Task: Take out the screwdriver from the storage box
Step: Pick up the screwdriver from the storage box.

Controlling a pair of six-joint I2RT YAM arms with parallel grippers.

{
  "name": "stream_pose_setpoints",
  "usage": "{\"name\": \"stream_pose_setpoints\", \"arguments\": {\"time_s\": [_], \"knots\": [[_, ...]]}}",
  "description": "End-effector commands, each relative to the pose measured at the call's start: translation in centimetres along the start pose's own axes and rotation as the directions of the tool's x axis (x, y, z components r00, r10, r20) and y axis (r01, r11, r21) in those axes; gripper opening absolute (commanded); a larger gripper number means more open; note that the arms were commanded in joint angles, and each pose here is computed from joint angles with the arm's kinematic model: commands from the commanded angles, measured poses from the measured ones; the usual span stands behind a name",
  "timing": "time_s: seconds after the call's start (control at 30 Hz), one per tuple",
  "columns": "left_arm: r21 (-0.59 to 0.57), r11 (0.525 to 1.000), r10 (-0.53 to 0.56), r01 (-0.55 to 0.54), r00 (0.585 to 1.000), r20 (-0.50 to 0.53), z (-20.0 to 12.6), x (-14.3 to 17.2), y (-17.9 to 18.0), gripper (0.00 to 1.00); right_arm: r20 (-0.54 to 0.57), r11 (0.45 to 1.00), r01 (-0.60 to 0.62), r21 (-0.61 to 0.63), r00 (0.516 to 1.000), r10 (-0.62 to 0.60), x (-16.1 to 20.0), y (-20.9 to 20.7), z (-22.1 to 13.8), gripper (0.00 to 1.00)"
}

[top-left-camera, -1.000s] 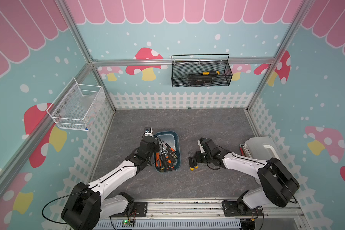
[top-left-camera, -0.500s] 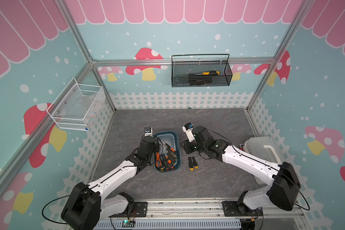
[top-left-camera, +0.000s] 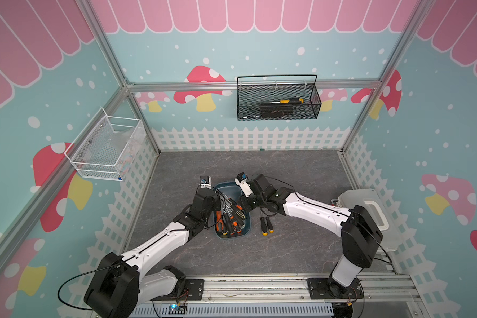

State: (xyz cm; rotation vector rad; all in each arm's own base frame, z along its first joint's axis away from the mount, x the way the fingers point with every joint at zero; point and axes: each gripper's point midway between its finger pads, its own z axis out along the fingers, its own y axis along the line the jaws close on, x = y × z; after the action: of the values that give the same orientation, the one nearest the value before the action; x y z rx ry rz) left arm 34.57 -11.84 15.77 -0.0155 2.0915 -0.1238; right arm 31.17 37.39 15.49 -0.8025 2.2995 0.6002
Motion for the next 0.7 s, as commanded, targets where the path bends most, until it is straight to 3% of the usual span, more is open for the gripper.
{"name": "stream_pose_setpoints", "arguments": {"time_s": [0.0,0.67], "knots": [[0.027,0.999,-0.035,0.034,0.999,0.034,-0.4,-1.0,-0.5,0.0,-0.029,0.999,0.042,0.0,0.999,-0.042,0.2,0.3,1.4,0.29],[0.057,0.998,-0.036,0.035,0.999,0.029,-0.6,-1.1,-1.0,0.0,-0.165,0.99,0.116,0.079,0.981,-0.101,2.0,-1.6,6.7,0.3]]}}
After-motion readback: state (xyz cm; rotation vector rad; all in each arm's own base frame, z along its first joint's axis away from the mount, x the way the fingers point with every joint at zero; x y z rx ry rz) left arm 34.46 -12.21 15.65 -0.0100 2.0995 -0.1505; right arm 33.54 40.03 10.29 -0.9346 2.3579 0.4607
